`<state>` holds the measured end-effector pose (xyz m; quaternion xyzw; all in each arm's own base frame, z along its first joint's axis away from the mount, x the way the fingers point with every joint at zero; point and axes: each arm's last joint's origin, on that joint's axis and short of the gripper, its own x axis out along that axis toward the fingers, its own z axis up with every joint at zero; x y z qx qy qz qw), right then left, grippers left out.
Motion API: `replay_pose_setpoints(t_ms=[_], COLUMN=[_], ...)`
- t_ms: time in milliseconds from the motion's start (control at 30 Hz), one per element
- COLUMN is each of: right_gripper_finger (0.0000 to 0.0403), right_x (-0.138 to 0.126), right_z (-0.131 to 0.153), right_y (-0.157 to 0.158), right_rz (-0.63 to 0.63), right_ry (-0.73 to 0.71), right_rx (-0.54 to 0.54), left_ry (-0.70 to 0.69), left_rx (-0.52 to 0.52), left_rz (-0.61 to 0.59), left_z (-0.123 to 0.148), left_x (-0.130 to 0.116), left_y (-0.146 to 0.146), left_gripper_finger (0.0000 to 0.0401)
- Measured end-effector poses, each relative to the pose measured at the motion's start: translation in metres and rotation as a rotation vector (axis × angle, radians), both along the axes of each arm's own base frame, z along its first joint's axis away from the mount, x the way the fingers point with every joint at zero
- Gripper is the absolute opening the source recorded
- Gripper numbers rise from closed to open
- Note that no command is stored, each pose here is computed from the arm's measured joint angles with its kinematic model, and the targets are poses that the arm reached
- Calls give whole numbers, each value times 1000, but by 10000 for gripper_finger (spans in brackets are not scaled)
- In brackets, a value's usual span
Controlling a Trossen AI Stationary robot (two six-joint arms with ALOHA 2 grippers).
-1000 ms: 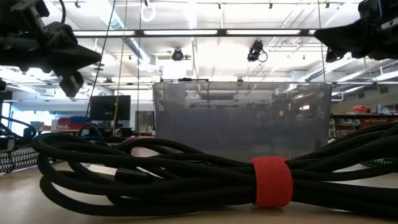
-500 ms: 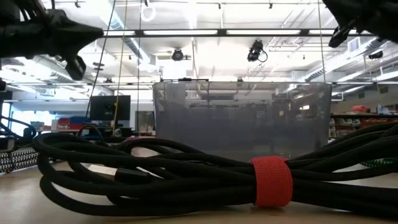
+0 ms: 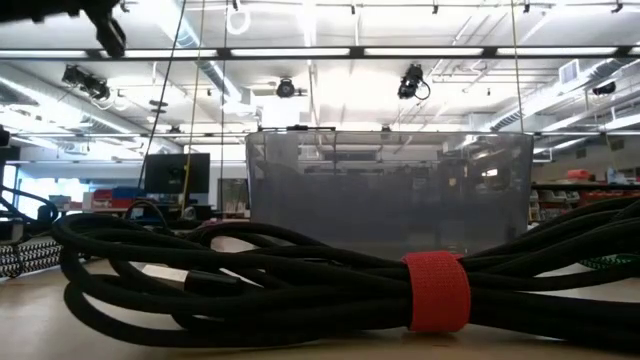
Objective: Pick and place USB-C Cables
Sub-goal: Put the blue charger cable into the top black transparent bin
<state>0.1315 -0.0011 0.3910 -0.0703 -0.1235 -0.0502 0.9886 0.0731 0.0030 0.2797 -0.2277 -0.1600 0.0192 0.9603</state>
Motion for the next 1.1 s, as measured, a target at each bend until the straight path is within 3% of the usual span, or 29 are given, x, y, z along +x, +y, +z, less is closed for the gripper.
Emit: replay_pose_setpoints(t_ms=[233,500,600,867,1100], right_gripper_finger=[69,71,71,69,69], right_x=[50,84,95,124,137], right_z=[48,75,78,75,83], right_y=[-8,-15,-16,-1,30], right_rz=[-295,-617,-672,-641,-614], right_ry=[468,790,852,906,831], right_rx=[25,-41,-94,-236,-443], left_ry=[45,204,248,262,264], left_rx=[110,175,178,173,172], left_rz=[45,156,152,142,142], left_z=[49,77,80,81,81], left_x=[-15,-31,-33,-33,-33], left_y=[0,3,3,3,3], left_gripper_finger=[125,205,214,206,204])
